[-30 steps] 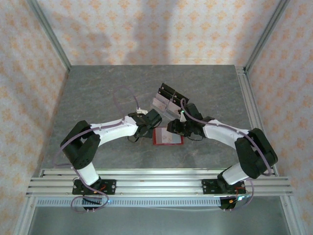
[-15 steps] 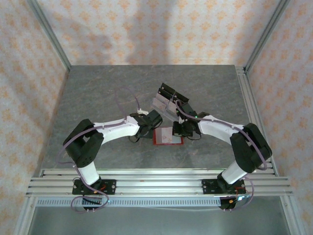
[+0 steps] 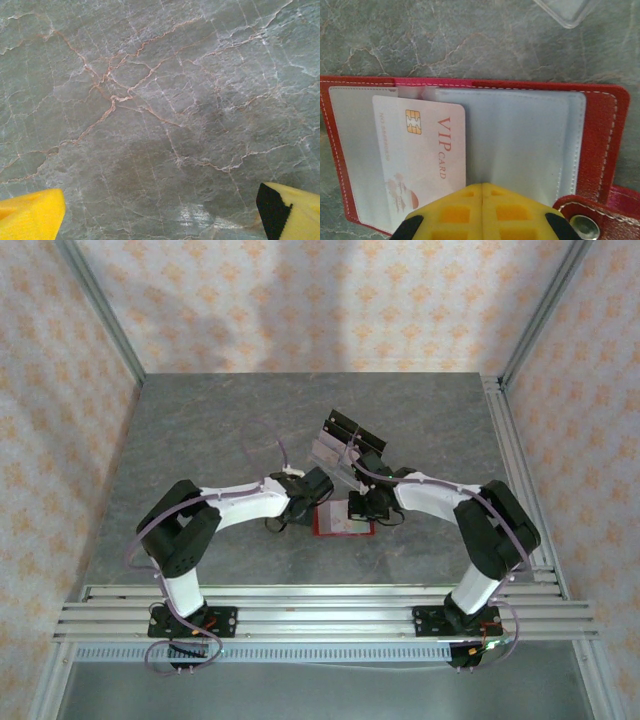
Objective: Put the credit cards into the card holder
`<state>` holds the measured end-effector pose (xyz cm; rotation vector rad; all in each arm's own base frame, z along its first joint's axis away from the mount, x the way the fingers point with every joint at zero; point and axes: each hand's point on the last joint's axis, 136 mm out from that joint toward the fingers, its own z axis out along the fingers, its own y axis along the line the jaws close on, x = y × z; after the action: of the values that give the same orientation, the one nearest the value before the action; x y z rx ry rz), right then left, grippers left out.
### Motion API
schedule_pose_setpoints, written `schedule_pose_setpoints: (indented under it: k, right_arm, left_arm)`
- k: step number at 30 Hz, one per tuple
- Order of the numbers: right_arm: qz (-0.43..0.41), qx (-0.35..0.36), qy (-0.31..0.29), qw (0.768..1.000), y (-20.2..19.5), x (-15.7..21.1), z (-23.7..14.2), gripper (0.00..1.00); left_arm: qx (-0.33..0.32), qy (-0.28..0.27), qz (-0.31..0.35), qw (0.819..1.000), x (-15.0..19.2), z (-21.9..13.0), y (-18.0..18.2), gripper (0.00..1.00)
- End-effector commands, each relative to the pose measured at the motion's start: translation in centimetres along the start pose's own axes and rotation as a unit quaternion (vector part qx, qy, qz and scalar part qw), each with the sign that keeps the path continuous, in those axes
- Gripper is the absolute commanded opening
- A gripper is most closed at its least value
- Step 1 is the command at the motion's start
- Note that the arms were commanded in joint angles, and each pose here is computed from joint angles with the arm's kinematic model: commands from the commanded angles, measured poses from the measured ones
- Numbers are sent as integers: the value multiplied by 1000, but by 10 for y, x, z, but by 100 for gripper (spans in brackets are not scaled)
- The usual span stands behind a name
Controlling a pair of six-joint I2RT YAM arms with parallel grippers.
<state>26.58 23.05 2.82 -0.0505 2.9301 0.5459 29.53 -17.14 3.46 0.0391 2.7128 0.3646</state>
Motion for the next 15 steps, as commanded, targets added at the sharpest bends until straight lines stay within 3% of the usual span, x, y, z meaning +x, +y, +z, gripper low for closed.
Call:
schedule_pose_setpoints:
  k: [1,15]
  right_arm:
    - [-13,-2,-3,1000,8,-5,0,5]
    - [-26,-19,2,999,29,-5,3,5]
  left_arm:
    - [-7,5,-1,1000,3,8,0,100]
    - [-3,8,0,1000,4,12,-4,100]
